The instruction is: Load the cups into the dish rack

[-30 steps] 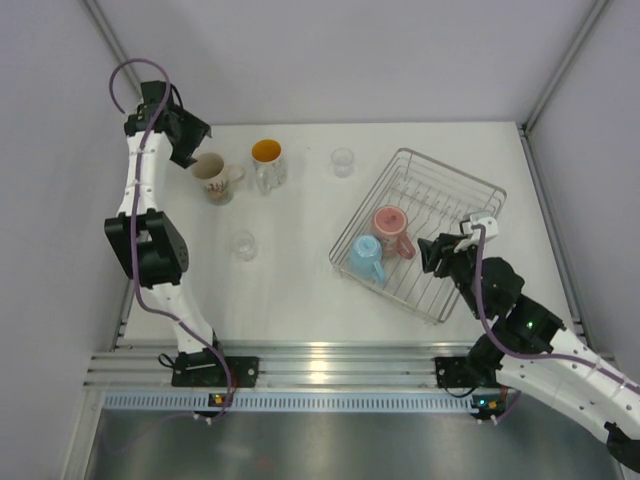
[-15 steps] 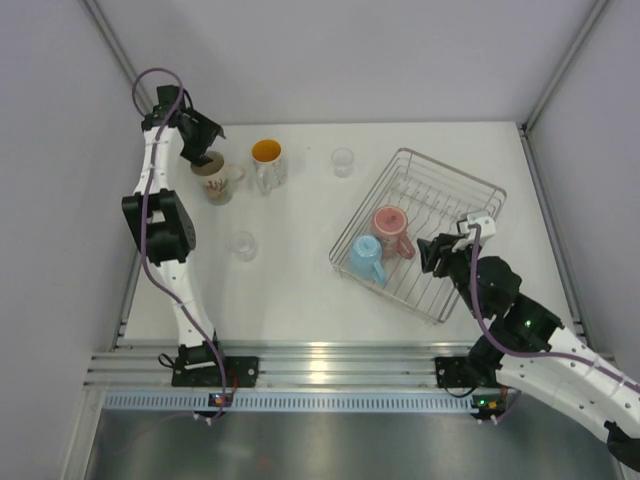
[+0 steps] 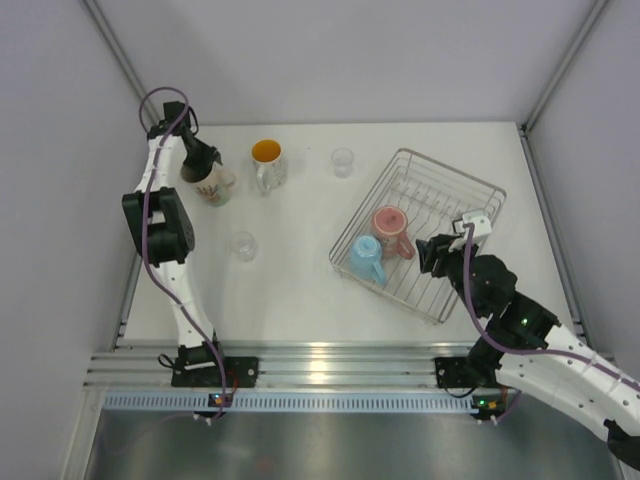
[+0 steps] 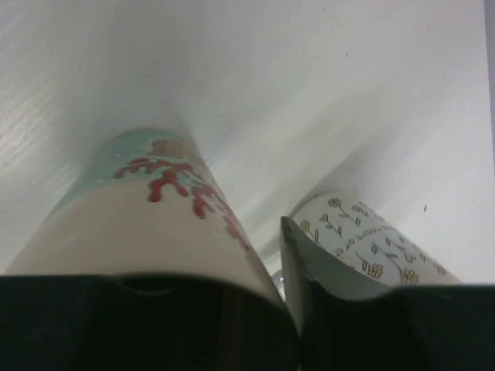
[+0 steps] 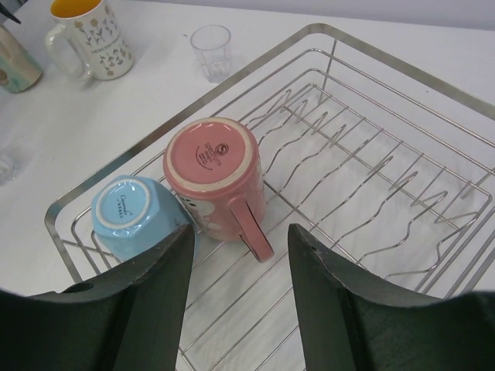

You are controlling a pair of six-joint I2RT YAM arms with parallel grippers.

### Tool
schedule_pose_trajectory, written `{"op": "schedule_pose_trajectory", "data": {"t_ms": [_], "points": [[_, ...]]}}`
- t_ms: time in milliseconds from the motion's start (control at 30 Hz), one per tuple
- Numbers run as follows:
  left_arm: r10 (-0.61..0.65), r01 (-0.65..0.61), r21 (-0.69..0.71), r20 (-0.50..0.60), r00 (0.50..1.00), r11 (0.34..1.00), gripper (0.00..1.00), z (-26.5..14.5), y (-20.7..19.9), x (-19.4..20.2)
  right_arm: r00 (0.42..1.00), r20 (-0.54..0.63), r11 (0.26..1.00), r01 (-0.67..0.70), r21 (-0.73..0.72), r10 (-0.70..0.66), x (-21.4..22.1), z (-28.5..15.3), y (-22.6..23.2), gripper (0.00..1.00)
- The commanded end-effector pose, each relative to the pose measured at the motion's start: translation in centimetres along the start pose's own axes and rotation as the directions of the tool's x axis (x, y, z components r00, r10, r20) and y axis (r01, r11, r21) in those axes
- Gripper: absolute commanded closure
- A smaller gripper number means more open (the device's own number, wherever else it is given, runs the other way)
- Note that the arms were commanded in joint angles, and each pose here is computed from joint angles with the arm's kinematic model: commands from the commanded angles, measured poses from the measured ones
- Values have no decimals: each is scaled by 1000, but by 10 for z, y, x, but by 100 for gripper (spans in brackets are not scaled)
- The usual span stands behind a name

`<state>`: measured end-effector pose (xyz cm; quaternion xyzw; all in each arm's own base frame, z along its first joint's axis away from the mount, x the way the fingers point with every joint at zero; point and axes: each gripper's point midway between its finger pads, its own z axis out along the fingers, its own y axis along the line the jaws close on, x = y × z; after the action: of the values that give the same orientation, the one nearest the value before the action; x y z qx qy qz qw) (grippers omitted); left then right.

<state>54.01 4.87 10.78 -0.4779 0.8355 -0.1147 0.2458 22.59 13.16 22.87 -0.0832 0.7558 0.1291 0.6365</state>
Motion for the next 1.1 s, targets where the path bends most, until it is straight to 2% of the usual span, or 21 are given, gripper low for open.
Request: {"op": "schedule_pose_trajectory", "data": {"t_ms": [0, 33, 67, 133, 267, 433, 467, 533, 567, 700, 733, 800, 833, 867, 900, 1000, 1067], "points": [[10, -11, 18, 67, 998, 1000, 67, -25, 2, -20, 999, 35, 1000, -9, 3, 9, -12, 0, 2, 47], [22, -23, 17, 67, 998, 1000, 73, -26, 3, -20, 999, 35, 1000, -8, 1, 7, -12, 0, 2, 48], [27, -29, 23, 76, 997, 999, 89, -31, 2, -22, 999, 36, 1000, -12, 1, 11, -13, 0, 2, 47], [38, -41, 36, 77, 996, 998, 100, -37, 1, -23, 999, 34, 1000, -10, -4, 11, -13, 0, 3, 47], [64, -74, 115, 91, 994, 991, 100, -65, -16, -28, 999, 28, 1000, -21, -17, 21, -16, -1, 6, 48], [121, -145, 323, 93, 988, 935, 100, -110, -49, -17, 998, 6, 993, -58, -107, 59, -22, -4, 25, 47], [141, -151, 390, 56, 989, 908, 100, -119, -57, -6, 998, -3, 986, -64, -152, 64, -26, -4, 34, 47], [157, -162, 471, 49, 986, 867, 100, -129, -65, 3, 996, -10, 977, -86, -195, 86, -31, -5, 44, 47], [177, -177, 527, 51, 983, 831, 100, -150, -73, 9, 996, -16, 968, -92, -233, 91, -36, -7, 52, 46], [221, -243, 645, 117, 968, 725, 100, -197, -86, 20, 991, -43, 934, -135, -332, 128, -45, -11, 74, 43], [221, -274, 675, 166, 961, 685, 100, -219, -88, 21, 988, -60, 916, -155, -370, 143, -47, -13, 84, 41], [225, -291, 716, 189, 956, 635, 100, -238, -88, 31, 984, -77, 898, -175, -404, 158, -51, -14, 93, 36], [216, -330, 753, 250, 944, 570, 100, -258, -96, 30, 983, -89, 889, -184, -418, 162, -52, -15, 97, 32], [218, -315, 760, 230, 948, 568, 100, -252, -87, 42, 978, -111, 868, -209, -451, 178, -57, -17, 106, 30], [208, -330, 800, 259, 943, 501, 100, -284, -90, 51, 975, -124, 858, -222, -464, 185, -60, -17, 111, 22], [186, -355, 845, 305, 934, 399, 100, -314, -84, 71, 963, -163, 798, -268, -541, 213, -73, -23, 132, 6], [192, -387, 860, 340, 921, 333, 100, -332, -84, 85, 952, -179, 743, -307, -594, 250, -82, -27, 146, 3]]}}
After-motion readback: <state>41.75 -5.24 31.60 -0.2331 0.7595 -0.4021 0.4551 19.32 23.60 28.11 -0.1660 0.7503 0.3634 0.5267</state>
